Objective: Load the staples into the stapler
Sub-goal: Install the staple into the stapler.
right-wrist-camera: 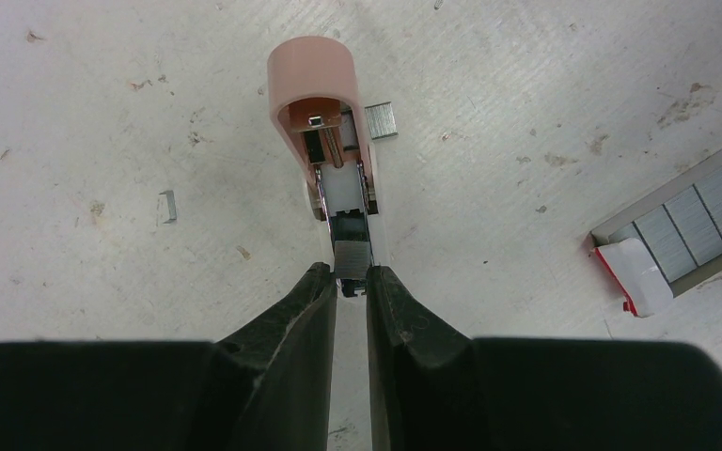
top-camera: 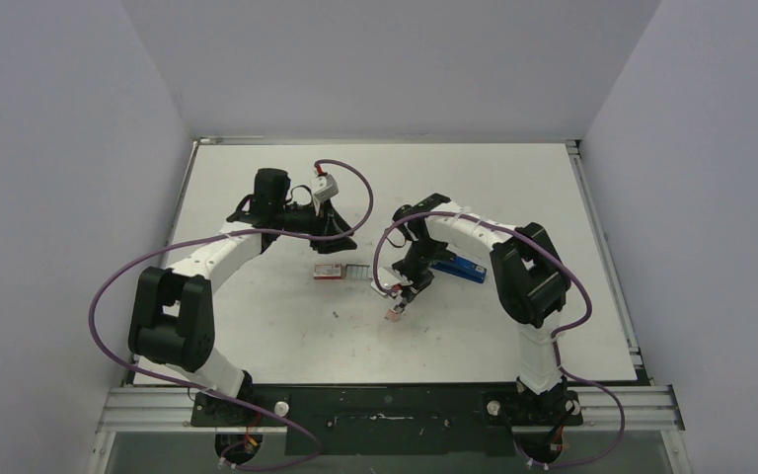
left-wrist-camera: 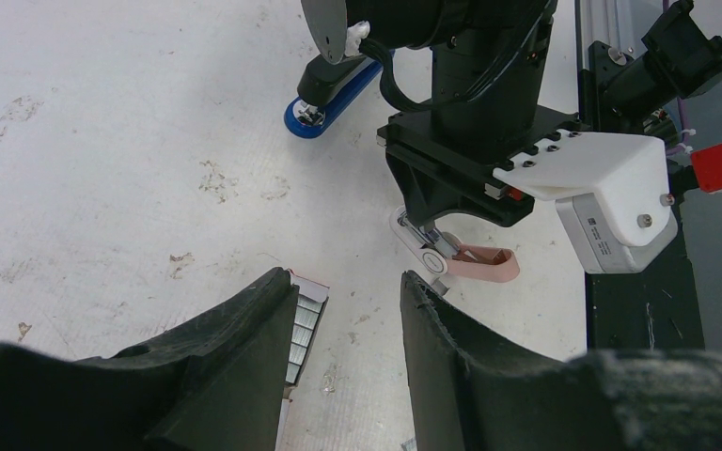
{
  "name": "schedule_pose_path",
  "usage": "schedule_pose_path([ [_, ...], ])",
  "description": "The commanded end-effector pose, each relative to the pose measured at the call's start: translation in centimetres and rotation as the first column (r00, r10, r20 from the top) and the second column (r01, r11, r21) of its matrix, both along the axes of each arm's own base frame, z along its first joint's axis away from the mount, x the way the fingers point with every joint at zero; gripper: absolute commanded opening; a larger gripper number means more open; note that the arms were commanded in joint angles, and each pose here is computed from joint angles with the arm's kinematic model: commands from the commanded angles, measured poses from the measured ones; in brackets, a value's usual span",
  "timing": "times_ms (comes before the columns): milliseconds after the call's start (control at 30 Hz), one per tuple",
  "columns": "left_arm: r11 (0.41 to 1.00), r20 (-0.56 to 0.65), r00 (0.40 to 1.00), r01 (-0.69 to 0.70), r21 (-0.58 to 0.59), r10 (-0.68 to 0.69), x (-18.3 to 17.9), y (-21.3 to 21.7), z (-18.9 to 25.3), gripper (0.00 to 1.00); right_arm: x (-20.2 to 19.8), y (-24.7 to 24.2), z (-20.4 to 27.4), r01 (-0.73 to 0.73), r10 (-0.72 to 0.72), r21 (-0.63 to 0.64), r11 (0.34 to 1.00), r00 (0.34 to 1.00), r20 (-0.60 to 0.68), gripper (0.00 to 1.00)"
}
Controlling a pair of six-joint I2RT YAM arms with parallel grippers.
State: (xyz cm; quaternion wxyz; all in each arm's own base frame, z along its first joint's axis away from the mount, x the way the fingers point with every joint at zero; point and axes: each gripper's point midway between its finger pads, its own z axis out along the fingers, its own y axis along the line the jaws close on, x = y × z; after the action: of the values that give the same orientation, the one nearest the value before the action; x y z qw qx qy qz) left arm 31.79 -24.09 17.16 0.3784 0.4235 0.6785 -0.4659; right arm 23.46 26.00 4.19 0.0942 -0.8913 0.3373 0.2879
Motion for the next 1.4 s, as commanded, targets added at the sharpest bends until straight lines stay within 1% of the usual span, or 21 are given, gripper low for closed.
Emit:
schedule_pose_path([
  [0,0.999,0.056,0.998,0.027,-0.025,-0.026,0.4,-0.2,1.4,0.43,-0.3,0.6,0.7,-0.013,0.013,0.022,1.000,1.000,0.008,0.11],
  [1367,0.999,0.057,0.998,0.030,-0.026,-0.028,0.6,-0.3,1.5,0.43,-0.9,0.1,-0.9,-0.047,0.048,-0.054,0.997,0.999,0.021,0.12],
])
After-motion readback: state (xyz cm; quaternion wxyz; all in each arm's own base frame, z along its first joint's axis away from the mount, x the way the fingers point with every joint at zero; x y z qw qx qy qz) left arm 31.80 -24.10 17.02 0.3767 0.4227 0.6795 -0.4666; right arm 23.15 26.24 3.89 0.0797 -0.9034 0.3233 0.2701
